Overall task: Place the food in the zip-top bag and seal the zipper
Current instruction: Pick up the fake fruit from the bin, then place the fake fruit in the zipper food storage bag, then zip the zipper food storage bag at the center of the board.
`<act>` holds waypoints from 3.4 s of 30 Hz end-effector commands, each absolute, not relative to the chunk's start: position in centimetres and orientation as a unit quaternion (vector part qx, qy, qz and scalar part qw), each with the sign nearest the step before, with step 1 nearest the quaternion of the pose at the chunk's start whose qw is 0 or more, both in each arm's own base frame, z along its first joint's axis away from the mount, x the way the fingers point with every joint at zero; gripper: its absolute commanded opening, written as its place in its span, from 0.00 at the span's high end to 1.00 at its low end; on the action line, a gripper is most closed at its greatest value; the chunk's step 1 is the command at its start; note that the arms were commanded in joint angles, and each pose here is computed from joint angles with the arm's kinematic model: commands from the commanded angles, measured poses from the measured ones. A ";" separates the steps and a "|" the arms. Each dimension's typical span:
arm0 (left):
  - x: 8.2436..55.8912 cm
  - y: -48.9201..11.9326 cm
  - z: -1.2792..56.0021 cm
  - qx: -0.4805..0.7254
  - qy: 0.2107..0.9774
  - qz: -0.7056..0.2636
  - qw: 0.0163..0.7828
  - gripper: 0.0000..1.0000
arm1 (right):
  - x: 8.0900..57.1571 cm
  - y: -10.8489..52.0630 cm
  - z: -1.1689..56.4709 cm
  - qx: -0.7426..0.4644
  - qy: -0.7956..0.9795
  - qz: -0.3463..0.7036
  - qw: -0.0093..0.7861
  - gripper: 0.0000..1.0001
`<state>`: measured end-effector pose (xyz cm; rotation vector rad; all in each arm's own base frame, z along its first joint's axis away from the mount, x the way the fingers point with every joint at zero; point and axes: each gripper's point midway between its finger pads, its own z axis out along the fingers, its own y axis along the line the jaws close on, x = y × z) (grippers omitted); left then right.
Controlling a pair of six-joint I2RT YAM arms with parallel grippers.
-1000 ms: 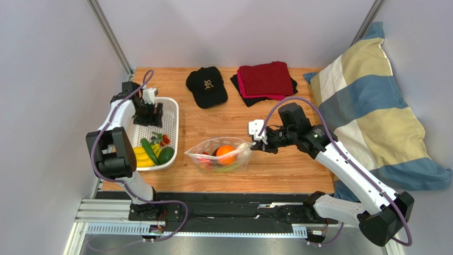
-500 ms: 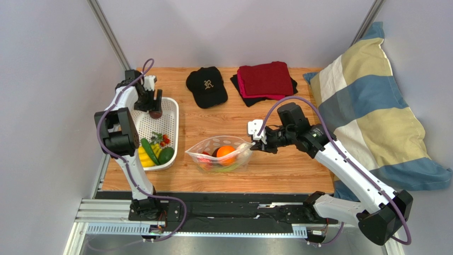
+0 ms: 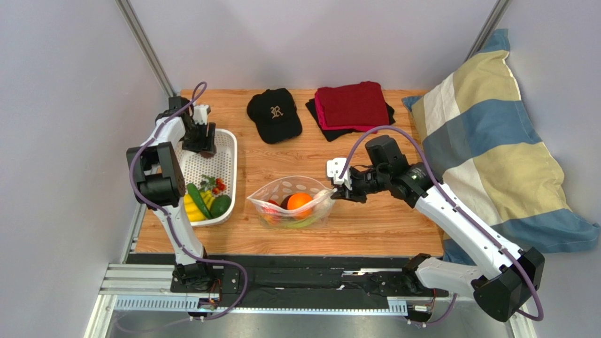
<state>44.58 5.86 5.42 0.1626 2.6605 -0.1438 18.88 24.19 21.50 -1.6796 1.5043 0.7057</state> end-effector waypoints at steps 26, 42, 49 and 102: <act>21.7 -21.4 33.1 0.383 0.786 -0.358 0.326 0.53 | 19.1 25.2 24.0 -0.661 0.564 0.277 0.411 1.00; 19.2 -21.7 26.2 0.394 0.827 -0.323 0.237 0.31 | 18.8 25.3 24.1 -0.659 0.564 0.276 0.413 1.00; 17.9 -22.1 27.9 0.436 0.794 -0.350 0.240 0.44 | 19.0 25.4 24.1 -0.660 0.564 0.275 0.412 1.00; 18.8 -33.4 29.6 0.600 0.481 -0.350 0.535 0.14 | 18.4 26.4 25.3 -0.657 0.552 0.292 0.422 1.00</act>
